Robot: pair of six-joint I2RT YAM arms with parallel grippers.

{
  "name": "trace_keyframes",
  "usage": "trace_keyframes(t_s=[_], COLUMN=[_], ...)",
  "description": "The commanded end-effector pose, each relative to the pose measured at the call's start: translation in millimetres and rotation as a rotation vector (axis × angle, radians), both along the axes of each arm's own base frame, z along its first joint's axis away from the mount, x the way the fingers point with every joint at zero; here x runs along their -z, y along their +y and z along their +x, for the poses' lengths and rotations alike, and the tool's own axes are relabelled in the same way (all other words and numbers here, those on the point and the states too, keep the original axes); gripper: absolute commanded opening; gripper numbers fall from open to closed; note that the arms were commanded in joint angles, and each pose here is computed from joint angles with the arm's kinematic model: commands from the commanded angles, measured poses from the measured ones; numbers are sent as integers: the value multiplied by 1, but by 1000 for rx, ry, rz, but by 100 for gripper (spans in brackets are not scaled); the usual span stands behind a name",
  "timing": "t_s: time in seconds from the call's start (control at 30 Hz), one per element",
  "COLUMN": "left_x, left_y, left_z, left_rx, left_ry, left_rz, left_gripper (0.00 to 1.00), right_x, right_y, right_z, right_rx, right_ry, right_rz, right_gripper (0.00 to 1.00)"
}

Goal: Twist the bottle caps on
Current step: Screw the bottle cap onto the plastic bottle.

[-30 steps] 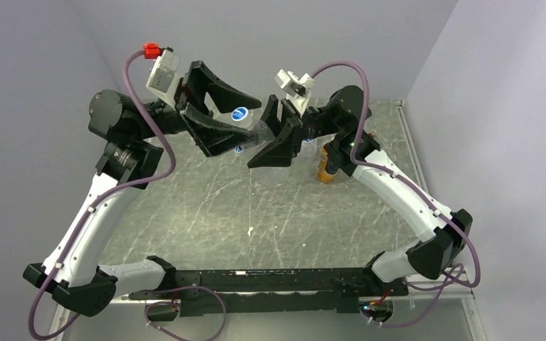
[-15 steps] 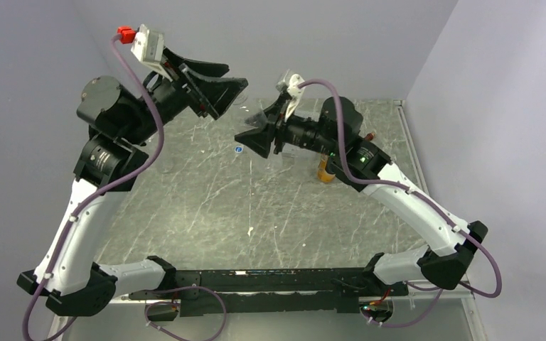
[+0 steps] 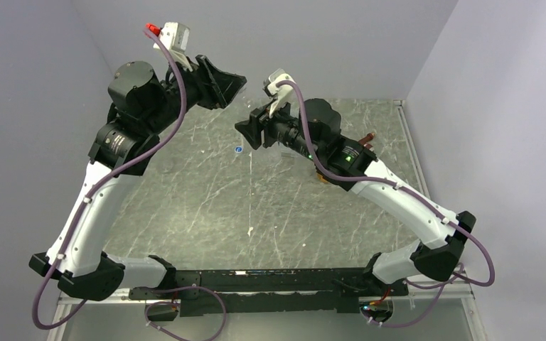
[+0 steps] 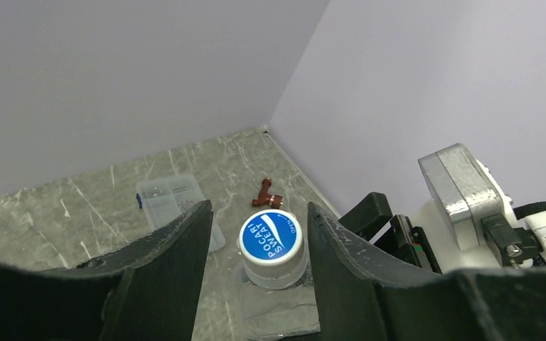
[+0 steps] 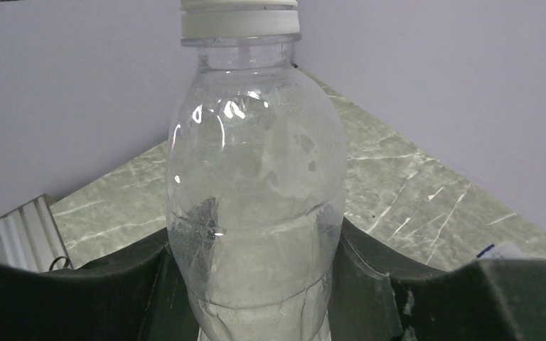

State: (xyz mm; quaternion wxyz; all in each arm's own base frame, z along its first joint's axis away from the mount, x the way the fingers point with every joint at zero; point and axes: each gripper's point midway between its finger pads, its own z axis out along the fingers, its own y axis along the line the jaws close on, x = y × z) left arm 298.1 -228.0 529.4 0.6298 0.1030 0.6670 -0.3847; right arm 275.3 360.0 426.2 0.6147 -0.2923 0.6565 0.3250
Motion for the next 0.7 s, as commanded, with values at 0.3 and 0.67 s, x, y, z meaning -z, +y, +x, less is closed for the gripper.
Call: trace_keyframes(t_s=[0.3, 0.67], left_x=[-16, -13], left_y=[7, -16], left_z=[-5, -35], left_rx=[-22, 195], left_ry=[-27, -84], left_rz=[-17, 35], left_gripper=[32, 0], right_x=[-31, -48], right_y=[2, 6], right_z=[6, -44], right_rx=[65, -418], right_ry=[-75, -46], right_rz=[8, 114], right_gripper=[24, 22])
